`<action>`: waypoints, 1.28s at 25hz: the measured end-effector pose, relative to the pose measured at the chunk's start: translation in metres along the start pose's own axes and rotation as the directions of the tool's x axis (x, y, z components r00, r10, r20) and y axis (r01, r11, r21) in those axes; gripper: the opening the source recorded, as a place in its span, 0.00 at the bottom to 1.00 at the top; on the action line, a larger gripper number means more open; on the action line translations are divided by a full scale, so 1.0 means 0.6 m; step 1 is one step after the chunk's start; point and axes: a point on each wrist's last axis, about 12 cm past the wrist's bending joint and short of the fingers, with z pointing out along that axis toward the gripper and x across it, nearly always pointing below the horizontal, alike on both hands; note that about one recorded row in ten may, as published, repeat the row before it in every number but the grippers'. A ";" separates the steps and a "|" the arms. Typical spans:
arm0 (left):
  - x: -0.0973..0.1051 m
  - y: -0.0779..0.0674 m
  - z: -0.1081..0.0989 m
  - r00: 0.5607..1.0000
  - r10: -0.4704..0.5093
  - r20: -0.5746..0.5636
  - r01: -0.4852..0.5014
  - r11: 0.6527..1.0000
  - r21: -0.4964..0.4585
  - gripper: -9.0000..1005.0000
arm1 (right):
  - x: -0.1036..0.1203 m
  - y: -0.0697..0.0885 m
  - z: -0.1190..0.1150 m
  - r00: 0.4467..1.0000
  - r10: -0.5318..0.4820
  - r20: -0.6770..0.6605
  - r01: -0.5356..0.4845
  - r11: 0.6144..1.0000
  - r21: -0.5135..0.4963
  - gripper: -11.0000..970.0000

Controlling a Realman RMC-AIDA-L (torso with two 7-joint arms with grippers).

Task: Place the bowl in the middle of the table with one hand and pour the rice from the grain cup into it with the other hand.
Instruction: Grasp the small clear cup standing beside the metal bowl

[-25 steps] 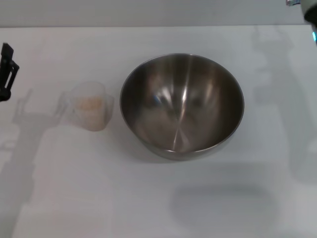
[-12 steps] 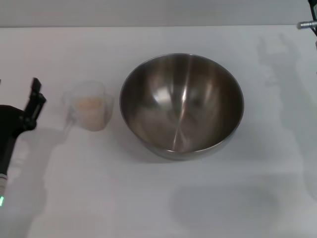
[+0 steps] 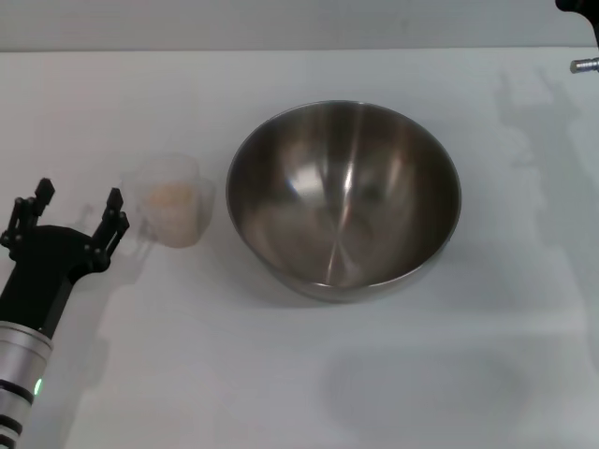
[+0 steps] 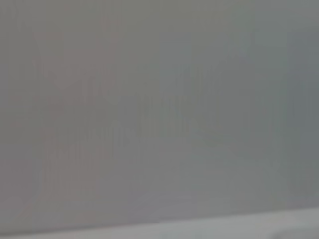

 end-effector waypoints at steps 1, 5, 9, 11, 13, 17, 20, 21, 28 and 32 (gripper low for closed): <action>0.002 -0.001 0.001 1.000 -0.003 -0.014 0.003 1.000 0.000 0.75 | 0.000 -0.001 0.000 1.000 -0.002 -0.001 0.002 1.000 0.001 0.55; 0.008 -0.003 0.003 0.999 -0.008 -0.047 0.008 1.000 0.003 0.75 | 0.003 -0.005 -0.003 1.000 -0.009 -0.008 0.009 1.000 0.005 0.55; 0.008 -0.005 0.008 0.999 -0.008 -0.053 0.009 1.000 0.011 0.75 | 0.004 -0.006 -0.004 1.000 -0.011 -0.011 0.011 1.000 0.006 0.55; 0.008 -0.006 0.009 0.998 -0.008 -0.056 0.008 1.000 0.012 0.75 | 0.004 -0.007 -0.004 1.000 -0.012 -0.013 0.012 1.000 0.006 0.55; 0.008 -0.006 0.013 0.998 -0.007 -0.060 0.008 1.000 0.014 0.75 | 0.004 -0.007 -0.004 1.000 -0.012 -0.013 0.012 1.000 0.006 0.55; 0.007 -0.005 0.020 0.998 -0.001 -0.064 0.002 1.000 0.020 0.75 | 0.005 -0.009 -0.008 1.000 -0.013 -0.017 0.013 1.000 0.010 0.55; 0.007 -0.006 0.025 0.997 0.003 -0.071 -0.001 1.000 0.026 0.74 | 0.005 -0.010 -0.011 1.000 -0.013 -0.014 0.013 1.000 0.013 0.55; 0.007 -0.006 0.027 0.997 0.004 -0.074 -0.002 1.000 0.027 0.74 | 0.005 -0.011 -0.014 1.000 -0.014 -0.015 0.014 1.000 0.014 0.55; 0.010 0.002 0.038 0.995 0.014 -0.096 -0.012 1.000 0.018 0.74 | 0.006 -0.014 -0.021 1.000 -0.012 -0.019 0.013 1.000 0.022 0.55; 0.008 0.003 0.046 0.995 0.016 -0.094 -0.015 1.000 0.019 0.74 | 0.007 -0.016 -0.023 1.000 -0.013 -0.021 0.013 1.000 0.028 0.55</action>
